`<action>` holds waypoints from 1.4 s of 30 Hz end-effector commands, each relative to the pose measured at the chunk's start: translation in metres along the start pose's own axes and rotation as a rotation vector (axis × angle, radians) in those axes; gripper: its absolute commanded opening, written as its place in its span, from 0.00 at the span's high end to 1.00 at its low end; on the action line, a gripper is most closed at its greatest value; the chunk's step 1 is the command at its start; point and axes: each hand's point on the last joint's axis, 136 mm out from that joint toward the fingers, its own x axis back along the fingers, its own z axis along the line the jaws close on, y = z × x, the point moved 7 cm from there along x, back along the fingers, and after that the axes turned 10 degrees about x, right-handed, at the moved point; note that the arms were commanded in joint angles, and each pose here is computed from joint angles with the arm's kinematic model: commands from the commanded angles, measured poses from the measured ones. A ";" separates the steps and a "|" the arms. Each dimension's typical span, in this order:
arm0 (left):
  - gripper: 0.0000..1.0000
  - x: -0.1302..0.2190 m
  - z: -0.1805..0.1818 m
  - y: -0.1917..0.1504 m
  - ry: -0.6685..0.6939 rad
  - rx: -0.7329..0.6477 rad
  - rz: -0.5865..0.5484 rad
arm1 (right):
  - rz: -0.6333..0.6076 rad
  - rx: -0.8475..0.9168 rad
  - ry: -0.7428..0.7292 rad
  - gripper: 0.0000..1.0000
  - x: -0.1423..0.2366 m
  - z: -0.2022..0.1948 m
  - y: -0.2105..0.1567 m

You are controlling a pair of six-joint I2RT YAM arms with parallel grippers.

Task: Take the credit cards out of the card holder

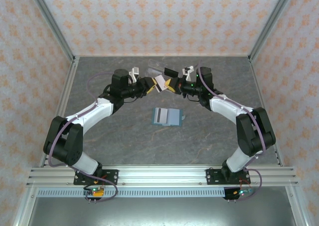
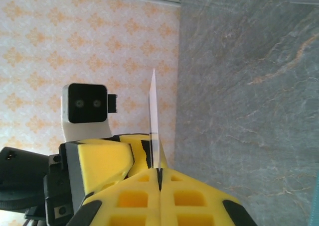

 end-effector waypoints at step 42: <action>0.00 0.039 0.112 0.005 0.793 -0.121 -0.164 | 0.128 1.394 -0.350 1.00 -0.138 -0.064 0.109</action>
